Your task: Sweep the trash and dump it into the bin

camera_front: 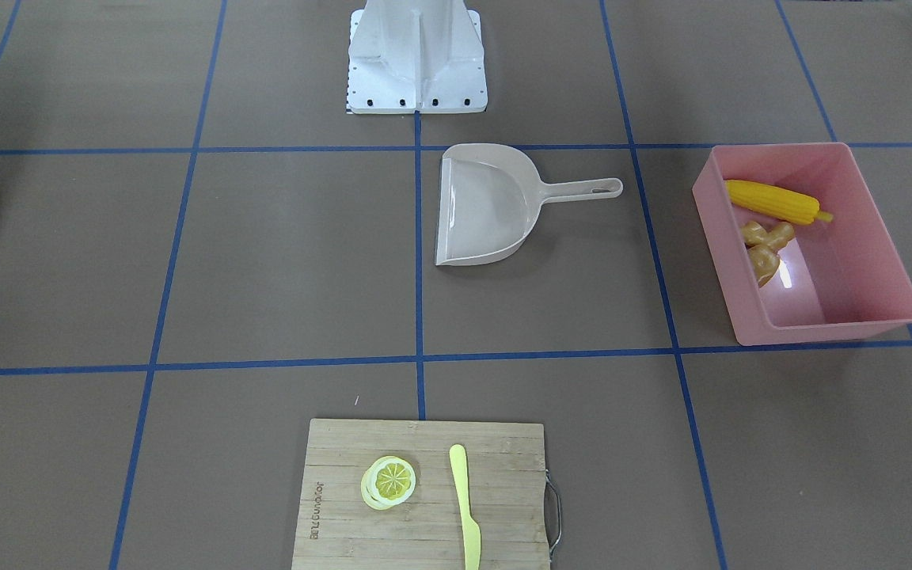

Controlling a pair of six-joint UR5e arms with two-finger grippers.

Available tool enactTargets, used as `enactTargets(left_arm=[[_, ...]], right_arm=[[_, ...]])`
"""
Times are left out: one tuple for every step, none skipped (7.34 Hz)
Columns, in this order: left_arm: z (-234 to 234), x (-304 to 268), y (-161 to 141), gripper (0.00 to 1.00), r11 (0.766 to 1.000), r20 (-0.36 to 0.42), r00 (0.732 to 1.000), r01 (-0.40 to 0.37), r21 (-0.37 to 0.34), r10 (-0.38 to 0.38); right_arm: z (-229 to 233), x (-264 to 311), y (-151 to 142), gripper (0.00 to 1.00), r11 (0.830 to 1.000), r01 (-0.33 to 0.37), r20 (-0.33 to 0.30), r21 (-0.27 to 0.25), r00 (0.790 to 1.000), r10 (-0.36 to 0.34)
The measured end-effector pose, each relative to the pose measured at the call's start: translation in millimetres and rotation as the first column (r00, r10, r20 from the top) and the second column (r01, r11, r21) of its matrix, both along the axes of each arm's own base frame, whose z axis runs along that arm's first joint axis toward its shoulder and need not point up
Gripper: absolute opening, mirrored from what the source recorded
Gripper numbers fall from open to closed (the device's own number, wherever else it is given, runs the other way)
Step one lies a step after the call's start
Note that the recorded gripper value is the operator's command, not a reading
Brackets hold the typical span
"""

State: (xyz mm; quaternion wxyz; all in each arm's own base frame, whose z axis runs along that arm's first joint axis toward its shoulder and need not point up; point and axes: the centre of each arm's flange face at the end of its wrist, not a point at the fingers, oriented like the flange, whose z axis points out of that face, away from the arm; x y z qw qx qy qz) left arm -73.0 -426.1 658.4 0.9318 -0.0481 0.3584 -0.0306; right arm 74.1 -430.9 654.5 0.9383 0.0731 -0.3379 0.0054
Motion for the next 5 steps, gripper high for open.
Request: enactTargets(left_arm=[[-0.7, 0.0, -0.2, 0.99, 1.000, 0.001, 1.000, -0.001, 0.003, 0.001], [-2.0, -0.1, -0.4, 0.99, 1.000, 0.001, 1.000, -0.001, 0.006, 0.001], [-2.4, -0.3, -0.4, 0.99, 1.000, 0.001, 1.000, 0.000, 0.007, 0.000], [-2.0, -0.3, -0.2, 0.99, 1.000, 0.001, 1.000, 0.000, 0.007, 0.000], [-2.0, -0.3, -0.1, 0.99, 1.000, 0.001, 1.000, 0.000, 0.008, 0.000]], right_arm=[[-0.2, 0.0, -0.1, 1.00, 1.000, 0.000, 0.000, 0.001, 1.000, 0.000], [-0.4, 0.0, -0.1, 1.00, 1.000, 0.001, 0.000, 0.002, 1.000, -0.001], [-0.6, 0.1, -0.1, 1.00, 1.000, 0.000, 0.000, 0.002, 1.000, 0.000], [-0.7, 0.1, -0.1, 1.00, 1.000, 0.001, 0.000, 0.002, 1.000, -0.001], [-0.7, 0.0, -0.1, 1.00, 1.000, 0.001, 0.000, 0.002, 1.000, -0.001]])
